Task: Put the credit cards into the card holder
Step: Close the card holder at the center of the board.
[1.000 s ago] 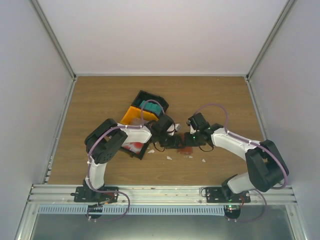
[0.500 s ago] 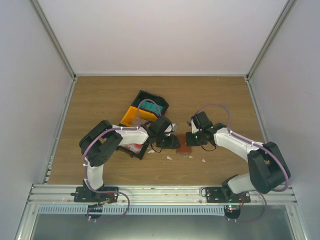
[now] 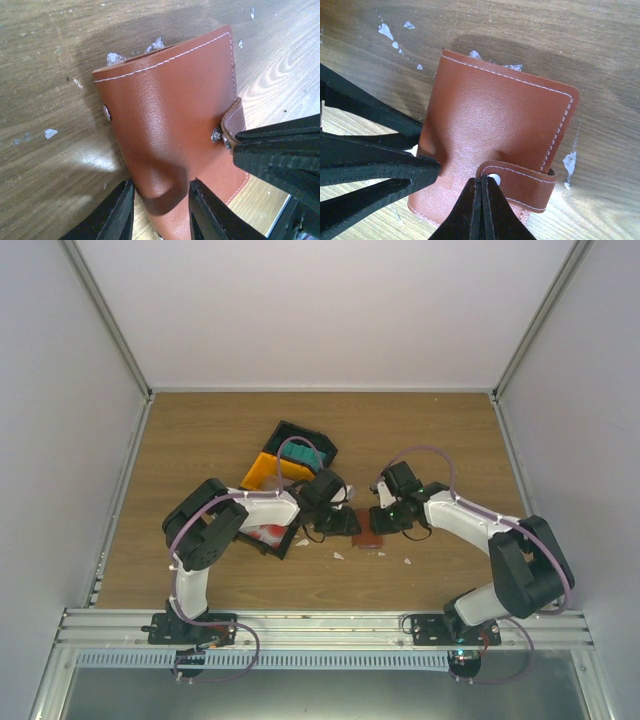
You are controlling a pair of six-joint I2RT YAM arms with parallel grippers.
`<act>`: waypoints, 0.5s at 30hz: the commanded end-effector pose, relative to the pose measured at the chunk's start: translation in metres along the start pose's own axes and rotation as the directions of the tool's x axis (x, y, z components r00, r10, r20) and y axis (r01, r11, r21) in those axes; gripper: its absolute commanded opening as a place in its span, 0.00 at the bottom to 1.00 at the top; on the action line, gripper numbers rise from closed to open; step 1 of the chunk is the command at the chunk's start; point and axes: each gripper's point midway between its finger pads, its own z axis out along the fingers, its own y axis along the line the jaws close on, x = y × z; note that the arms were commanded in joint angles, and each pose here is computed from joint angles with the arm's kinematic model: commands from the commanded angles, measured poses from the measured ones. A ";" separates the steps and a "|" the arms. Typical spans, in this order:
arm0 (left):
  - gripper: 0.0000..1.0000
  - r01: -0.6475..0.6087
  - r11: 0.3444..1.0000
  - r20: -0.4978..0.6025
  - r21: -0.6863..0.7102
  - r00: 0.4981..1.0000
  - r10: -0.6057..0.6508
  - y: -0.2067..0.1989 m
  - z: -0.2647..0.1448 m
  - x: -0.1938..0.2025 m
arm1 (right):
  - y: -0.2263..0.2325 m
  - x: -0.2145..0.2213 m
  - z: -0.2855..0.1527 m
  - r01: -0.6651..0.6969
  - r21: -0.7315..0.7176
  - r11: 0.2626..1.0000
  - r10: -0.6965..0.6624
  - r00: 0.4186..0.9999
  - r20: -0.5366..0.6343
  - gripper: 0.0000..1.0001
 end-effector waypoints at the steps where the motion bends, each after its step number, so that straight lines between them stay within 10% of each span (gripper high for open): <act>1: 0.34 0.048 0.987 -0.050 -0.157 0.997 -0.056 0.046 0.015 0.018 | 0.002 -0.002 0.001 0.018 -0.016 1.000 -0.019 1.000 -0.016 0.01; 15: 0.27 0.056 0.983 -0.065 -0.176 0.996 -0.069 0.054 0.020 0.022 | -0.009 0.004 0.015 0.011 0.024 1.000 -0.010 0.999 -0.035 0.00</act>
